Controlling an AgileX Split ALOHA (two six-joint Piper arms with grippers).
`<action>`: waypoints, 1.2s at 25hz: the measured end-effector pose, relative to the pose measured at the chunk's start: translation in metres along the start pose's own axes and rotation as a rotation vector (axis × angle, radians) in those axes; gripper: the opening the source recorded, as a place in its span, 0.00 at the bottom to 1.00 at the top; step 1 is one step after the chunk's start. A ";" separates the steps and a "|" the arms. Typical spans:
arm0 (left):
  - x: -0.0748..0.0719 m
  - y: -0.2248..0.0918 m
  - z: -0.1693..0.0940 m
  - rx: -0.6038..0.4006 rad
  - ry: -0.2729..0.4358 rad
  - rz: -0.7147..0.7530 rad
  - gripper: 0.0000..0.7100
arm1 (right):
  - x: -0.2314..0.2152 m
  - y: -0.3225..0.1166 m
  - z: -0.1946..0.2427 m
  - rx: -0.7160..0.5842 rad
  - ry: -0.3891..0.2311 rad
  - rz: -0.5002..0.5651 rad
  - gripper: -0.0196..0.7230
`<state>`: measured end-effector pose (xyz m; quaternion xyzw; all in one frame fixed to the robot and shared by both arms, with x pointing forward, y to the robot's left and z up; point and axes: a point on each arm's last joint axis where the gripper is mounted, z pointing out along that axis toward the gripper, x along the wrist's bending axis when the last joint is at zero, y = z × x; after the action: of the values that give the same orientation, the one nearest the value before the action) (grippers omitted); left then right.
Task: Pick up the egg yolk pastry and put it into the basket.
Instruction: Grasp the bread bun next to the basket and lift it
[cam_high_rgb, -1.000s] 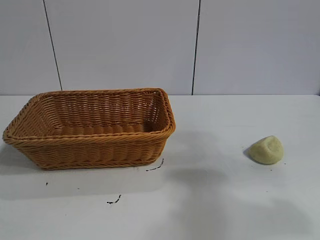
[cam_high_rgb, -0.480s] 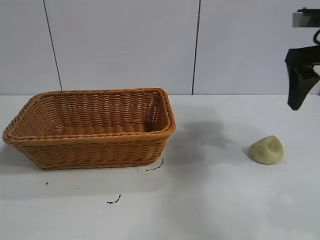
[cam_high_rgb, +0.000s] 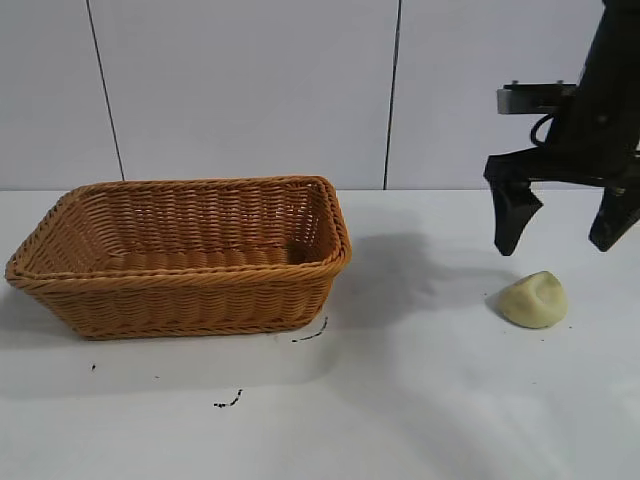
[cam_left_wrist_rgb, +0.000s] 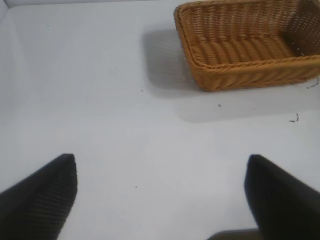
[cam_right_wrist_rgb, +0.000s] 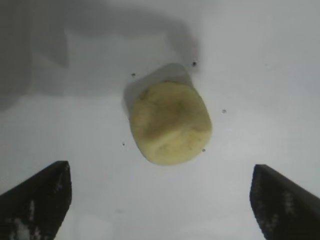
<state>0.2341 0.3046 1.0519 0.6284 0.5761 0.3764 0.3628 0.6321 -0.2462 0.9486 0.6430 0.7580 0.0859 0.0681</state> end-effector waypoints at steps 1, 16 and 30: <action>0.000 0.000 0.000 0.000 0.000 0.000 0.98 | 0.001 0.001 0.005 0.000 0.000 0.000 0.96; 0.000 0.000 0.000 0.000 0.000 0.000 0.98 | -0.006 -0.006 0.062 0.099 -0.013 0.018 0.96; 0.000 0.000 0.000 0.000 0.000 0.000 0.98 | -0.006 -0.001 0.049 0.067 -0.021 0.011 0.16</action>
<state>0.2341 0.3046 1.0519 0.6284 0.5761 0.3764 0.3628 0.6423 -0.2505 0.9009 0.6498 0.7562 0.0541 0.0542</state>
